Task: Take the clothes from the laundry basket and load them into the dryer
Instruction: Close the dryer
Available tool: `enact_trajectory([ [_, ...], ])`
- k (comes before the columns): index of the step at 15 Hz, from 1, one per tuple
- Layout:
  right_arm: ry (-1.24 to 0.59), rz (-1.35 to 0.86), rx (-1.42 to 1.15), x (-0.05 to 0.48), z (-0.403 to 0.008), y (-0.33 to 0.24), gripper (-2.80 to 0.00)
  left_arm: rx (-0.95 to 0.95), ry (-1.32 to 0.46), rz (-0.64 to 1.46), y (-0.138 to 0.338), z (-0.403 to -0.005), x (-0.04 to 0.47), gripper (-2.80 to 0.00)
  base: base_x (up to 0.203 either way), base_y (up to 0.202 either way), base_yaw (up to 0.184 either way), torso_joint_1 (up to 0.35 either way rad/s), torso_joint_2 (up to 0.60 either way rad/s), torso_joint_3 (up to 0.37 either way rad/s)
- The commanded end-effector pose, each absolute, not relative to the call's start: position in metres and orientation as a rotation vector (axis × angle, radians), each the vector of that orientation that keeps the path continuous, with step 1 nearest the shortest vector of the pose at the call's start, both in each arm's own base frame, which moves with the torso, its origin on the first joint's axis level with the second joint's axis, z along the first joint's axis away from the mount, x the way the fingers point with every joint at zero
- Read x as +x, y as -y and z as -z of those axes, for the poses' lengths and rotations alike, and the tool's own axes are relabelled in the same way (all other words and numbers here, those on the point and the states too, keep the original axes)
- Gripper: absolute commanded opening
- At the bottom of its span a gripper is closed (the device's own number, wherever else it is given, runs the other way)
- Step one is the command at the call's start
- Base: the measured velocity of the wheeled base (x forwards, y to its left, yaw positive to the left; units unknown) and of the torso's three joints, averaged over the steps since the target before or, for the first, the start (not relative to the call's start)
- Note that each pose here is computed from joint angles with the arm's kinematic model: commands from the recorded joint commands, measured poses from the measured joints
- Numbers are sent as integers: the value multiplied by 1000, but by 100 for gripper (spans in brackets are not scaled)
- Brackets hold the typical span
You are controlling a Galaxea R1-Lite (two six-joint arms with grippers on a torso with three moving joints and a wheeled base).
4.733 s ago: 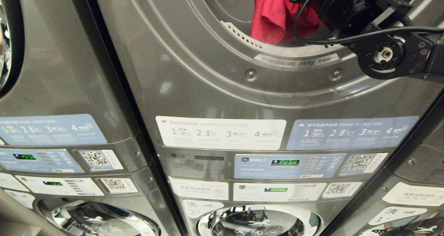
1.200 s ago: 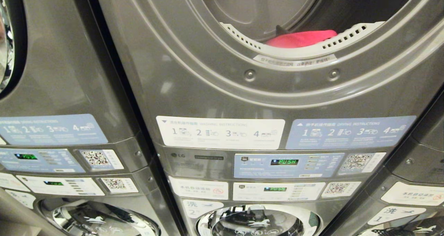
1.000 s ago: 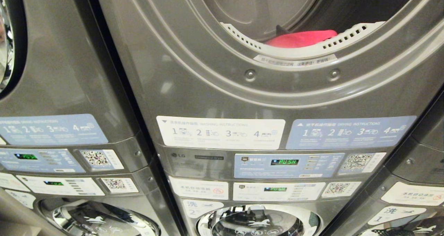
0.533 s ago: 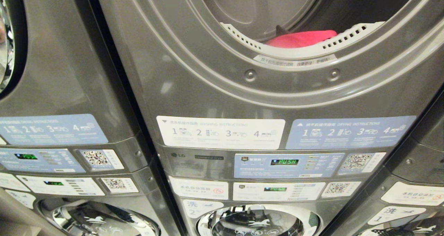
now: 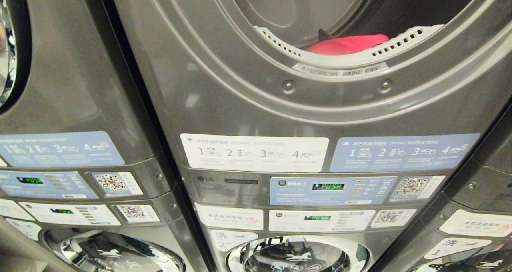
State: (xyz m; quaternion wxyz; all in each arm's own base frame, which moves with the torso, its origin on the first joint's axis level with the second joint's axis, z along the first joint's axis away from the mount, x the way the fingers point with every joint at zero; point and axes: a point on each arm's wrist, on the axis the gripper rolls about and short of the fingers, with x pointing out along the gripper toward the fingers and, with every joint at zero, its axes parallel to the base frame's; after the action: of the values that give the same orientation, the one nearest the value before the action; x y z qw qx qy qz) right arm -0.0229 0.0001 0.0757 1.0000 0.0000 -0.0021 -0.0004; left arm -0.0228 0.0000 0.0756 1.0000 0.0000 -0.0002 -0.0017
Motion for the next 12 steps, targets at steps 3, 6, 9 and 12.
enact_trajectory([
  [3,6,0,4,-23,-76,0,-280,-1,2,3,0,-75,-23,-280,-138,0,-1,15,6,1],
  [6,3,0,5,-23,-76,0,-280,-2,2,3,0,-75,-23,-280,-199,0,1,-7,5,6],
  [9,4,0,3,-23,-76,0,-280,-2,2,3,0,-75,-23,-280,-193,0,3,-2,5,1],
  [12,5,0,5,-23,-76,0,-280,-2,2,3,0,-75,-23,-280,-194,0,3,5,4,3],
])
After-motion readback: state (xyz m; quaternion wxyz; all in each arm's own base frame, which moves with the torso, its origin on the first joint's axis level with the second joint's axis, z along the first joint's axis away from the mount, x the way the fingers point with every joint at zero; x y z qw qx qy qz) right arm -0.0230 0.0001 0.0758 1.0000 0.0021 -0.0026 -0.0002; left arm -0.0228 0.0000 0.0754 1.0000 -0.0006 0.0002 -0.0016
